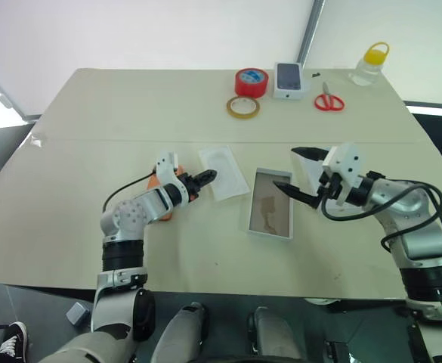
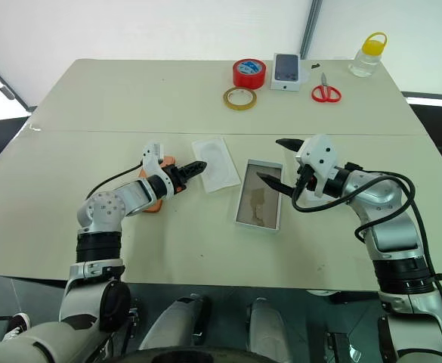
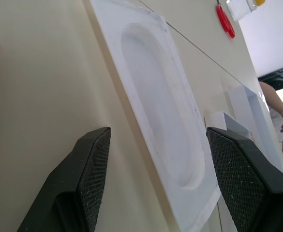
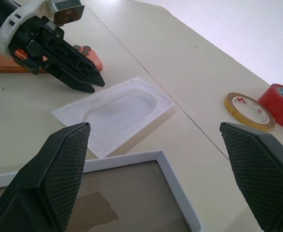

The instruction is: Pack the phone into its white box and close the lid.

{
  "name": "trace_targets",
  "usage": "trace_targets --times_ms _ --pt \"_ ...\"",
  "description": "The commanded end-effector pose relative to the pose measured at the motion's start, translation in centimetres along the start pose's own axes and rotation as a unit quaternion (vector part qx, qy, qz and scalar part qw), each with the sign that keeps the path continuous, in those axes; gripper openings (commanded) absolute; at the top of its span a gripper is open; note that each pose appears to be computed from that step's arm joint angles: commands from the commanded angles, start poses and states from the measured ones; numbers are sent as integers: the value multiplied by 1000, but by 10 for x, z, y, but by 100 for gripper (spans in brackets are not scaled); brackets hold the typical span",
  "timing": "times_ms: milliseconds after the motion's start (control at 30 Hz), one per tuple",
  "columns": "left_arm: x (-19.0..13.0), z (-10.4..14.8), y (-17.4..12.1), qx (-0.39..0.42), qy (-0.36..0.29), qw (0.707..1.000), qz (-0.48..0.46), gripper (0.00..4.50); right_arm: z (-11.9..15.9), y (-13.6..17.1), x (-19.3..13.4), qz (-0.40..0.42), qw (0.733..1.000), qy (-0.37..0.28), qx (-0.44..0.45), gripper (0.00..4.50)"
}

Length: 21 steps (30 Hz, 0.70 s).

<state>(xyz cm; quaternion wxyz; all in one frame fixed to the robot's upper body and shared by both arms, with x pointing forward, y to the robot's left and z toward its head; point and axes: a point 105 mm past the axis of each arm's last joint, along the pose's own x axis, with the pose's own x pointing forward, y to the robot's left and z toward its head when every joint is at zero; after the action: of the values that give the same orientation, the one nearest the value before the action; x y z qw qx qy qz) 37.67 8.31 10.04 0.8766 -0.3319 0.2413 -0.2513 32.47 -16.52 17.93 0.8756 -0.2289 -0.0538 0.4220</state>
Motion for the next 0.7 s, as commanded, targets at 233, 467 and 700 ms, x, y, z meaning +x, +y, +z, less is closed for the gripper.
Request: trace_targets --times_ms 233,467,700 --pt "11 -31 8 2 55 998 13 49 14 -2 -6 -13 999 -15 -27 450" --pt "8 -25 7 -9 47 999 4 5 13 0 -7 -13 1000 -12 -26 450" --pt "-5 -10 -3 -41 36 998 -29 5 13 16 1 14 1000 -21 -3 450"
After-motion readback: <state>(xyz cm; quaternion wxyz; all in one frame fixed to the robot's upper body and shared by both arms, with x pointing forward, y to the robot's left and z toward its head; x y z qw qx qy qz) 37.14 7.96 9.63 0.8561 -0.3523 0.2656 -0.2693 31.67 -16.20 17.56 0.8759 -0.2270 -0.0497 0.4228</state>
